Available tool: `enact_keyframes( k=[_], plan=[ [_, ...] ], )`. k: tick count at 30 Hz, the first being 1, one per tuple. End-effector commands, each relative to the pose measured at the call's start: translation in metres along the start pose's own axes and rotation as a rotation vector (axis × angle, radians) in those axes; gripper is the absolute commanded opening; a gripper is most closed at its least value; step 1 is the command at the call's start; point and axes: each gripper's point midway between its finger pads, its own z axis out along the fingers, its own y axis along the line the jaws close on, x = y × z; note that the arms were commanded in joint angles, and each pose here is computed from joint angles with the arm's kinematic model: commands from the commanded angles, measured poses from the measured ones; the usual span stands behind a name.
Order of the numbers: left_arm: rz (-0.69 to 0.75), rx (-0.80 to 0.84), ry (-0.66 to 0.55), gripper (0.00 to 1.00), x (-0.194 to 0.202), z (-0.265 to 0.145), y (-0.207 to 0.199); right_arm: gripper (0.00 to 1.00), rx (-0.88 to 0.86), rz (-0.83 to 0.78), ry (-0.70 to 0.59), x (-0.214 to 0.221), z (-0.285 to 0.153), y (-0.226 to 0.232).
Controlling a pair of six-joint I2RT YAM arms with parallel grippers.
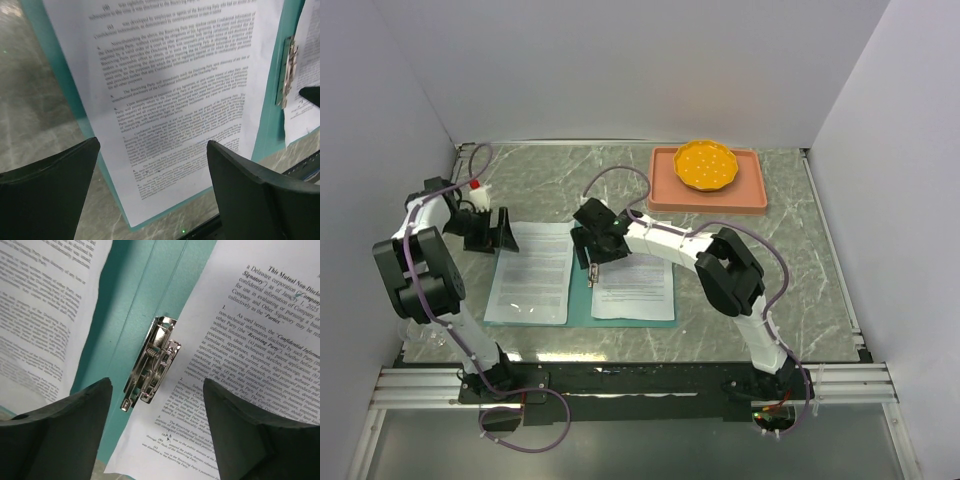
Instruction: Put the files into the folder
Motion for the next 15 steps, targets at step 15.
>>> enact_keyframes(
  k=[15],
  plan=[
    [0.072,0.034,0.006,0.96,0.031,0.008,0.024,0.64,0.02,0.049,0.112,0.021,0.017,0.022]
  ],
)
